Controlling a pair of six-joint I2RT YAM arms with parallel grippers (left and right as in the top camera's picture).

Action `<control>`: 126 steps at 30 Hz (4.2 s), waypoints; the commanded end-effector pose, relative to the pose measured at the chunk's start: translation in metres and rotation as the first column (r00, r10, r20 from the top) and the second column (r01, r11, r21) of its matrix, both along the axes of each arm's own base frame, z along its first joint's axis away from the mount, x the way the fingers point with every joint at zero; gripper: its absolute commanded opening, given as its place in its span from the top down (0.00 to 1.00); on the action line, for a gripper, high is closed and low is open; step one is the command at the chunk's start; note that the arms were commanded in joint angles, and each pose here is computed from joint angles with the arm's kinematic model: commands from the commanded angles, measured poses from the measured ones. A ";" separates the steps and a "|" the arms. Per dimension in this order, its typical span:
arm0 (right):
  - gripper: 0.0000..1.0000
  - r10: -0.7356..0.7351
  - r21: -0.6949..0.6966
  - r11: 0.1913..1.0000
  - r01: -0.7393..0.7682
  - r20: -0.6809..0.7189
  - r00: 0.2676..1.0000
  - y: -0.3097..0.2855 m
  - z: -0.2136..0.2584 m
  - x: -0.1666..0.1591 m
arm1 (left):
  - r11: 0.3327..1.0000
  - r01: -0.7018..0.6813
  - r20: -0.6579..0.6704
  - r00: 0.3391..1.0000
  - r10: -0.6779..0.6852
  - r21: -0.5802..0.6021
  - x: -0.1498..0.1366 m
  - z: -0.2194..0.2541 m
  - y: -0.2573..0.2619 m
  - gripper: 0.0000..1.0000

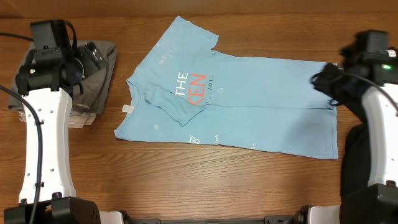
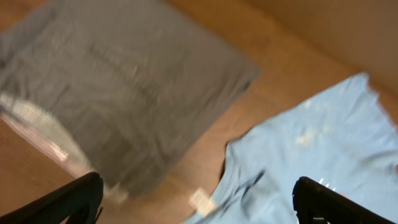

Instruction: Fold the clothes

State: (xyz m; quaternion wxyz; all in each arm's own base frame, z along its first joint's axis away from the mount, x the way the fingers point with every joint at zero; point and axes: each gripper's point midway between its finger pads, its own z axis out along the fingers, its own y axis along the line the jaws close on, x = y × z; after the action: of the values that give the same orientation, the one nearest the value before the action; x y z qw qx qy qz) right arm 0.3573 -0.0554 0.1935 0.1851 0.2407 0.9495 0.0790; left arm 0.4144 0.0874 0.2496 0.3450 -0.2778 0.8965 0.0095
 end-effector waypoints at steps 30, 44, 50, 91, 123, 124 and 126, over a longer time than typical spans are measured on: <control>0.49 0.010 -0.041 0.999 -0.003 0.155 0.988 -0.066 0.022 0.084 | 0.665 0.731 0.202 0.636 -0.745 0.151 0.131 0.013 -0.263 0.00; 0.49 0.144 -0.236 0.966 -0.108 0.138 0.980 -0.085 -0.044 0.146 | 0.647 0.720 0.043 0.660 -0.750 0.252 0.236 -0.138 -0.252 0.01; 0.50 0.132 -0.247 0.963 -0.108 0.083 0.988 -0.093 -0.081 0.152 | 0.627 0.723 0.012 0.653 -0.758 0.289 0.248 -0.167 -0.237 0.02; 0.48 0.065 -0.336 0.939 -0.069 -0.023 0.998 -0.123 -0.171 0.161 | 0.588 0.749 -0.014 0.621 -0.784 0.304 0.264 -0.268 -0.229 0.34; 0.49 0.133 -0.348 0.926 -0.147 -0.065 0.989 -0.122 -0.195 0.160 | 0.663 0.718 -0.016 0.681 -0.732 0.213 0.257 -0.274 -0.218 0.72; 0.49 0.133 -0.346 0.926 -0.149 -0.069 0.989 -0.122 -0.199 0.160 | 0.663 0.718 -0.017 0.681 -0.732 0.212 0.257 -0.274 -0.218 0.72; 0.49 0.133 -0.345 0.927 -0.149 -0.071 0.989 -0.122 -0.203 0.160 | 0.663 0.718 -0.017 0.681 -0.732 0.212 0.257 -0.274 -0.218 0.72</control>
State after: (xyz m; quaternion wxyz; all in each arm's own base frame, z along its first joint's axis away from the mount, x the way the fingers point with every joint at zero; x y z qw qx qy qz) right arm 0.5222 -0.1775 0.0096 0.2128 0.1432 0.9632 -0.0803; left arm 0.6787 -0.1501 0.0102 0.4120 0.1544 0.8958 -0.0628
